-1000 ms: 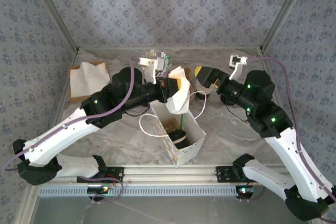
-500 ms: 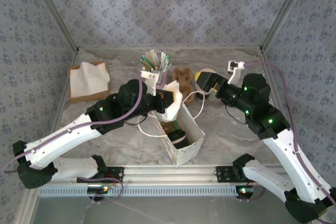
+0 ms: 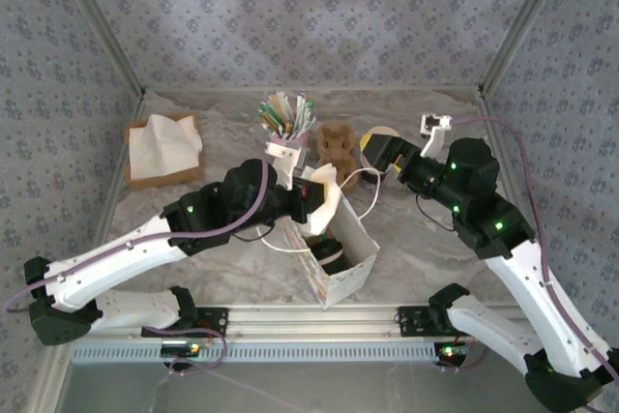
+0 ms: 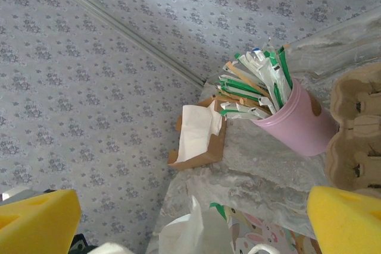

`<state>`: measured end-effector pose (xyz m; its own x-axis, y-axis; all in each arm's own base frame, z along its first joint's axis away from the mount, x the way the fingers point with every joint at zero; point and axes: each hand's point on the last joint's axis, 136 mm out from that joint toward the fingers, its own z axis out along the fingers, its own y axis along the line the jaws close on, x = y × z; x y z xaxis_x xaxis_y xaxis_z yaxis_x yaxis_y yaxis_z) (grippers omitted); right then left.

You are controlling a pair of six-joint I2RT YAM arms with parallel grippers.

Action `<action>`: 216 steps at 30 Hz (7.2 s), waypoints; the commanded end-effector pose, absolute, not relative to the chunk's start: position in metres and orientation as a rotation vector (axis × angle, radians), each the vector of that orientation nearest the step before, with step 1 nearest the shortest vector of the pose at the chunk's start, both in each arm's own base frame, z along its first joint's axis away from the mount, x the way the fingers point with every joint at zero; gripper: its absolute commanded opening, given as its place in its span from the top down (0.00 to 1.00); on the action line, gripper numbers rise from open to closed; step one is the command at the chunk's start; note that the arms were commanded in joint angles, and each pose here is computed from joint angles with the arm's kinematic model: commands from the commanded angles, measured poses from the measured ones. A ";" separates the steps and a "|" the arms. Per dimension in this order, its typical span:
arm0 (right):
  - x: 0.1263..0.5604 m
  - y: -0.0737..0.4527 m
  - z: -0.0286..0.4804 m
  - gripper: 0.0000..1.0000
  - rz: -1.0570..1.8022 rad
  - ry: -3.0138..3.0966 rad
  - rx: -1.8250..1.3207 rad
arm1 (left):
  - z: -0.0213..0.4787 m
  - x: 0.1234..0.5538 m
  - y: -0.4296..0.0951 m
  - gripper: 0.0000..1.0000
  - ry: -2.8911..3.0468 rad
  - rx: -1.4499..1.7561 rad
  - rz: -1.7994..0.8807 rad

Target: Pack the takeout coffee

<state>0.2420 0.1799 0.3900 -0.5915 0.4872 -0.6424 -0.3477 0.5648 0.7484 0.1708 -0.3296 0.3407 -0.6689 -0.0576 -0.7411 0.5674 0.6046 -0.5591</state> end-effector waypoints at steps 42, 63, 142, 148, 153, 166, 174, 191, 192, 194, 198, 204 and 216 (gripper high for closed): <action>0.233 0.175 0.392 0.00 1.184 1.871 0.109 | 0.239 0.195 -0.303 0.82 2.462 0.373 -0.392; 0.233 0.168 0.390 0.00 1.188 1.866 0.126 | 0.296 0.192 -0.297 0.39 2.396 0.376 -0.480; 0.220 0.164 0.328 0.00 1.144 2.049 0.113 | 0.386 0.181 -0.201 0.01 2.215 0.275 -0.570; 0.220 0.163 0.311 0.00 1.133 2.090 0.127 | 0.361 0.156 -0.137 0.00 2.231 0.129 -0.558; 0.219 0.162 0.296 0.00 1.119 2.133 0.136 | 0.320 0.137 -0.109 0.00 2.345 0.067 -0.513; 0.214 0.160 0.232 0.01 1.089 2.275 0.202 | 0.220 0.104 -0.107 0.45 2.600 -0.052 -0.569; 0.210 0.160 0.189 0.08 1.075 2.362 0.259 | 0.167 0.108 -0.154 0.62 2.659 -0.120 -0.771; 0.207 0.169 0.142 0.13 1.010 2.493 0.236 | 0.146 0.158 -0.197 0.74 2.543 -0.246 -0.929; 0.207 0.169 0.141 0.13 1.004 2.494 0.238 | 0.147 0.162 -0.199 0.74 2.535 -0.246 -0.938; 0.205 0.169 0.139 0.13 1.000 2.500 0.237 | 0.147 0.167 -0.204 0.74 2.528 -0.249 -0.955; 0.203 0.166 0.133 0.13 0.983 2.514 0.247 | 0.151 0.178 -0.219 0.75 2.518 -0.239 -0.998; 0.200 0.161 0.128 0.13 0.958 2.523 0.266 | 0.158 0.195 -0.234 0.75 2.498 -0.221 -1.002; 0.198 0.149 0.116 0.12 0.915 2.541 0.318 | 0.173 0.246 -0.275 0.76 2.445 -0.202 -1.072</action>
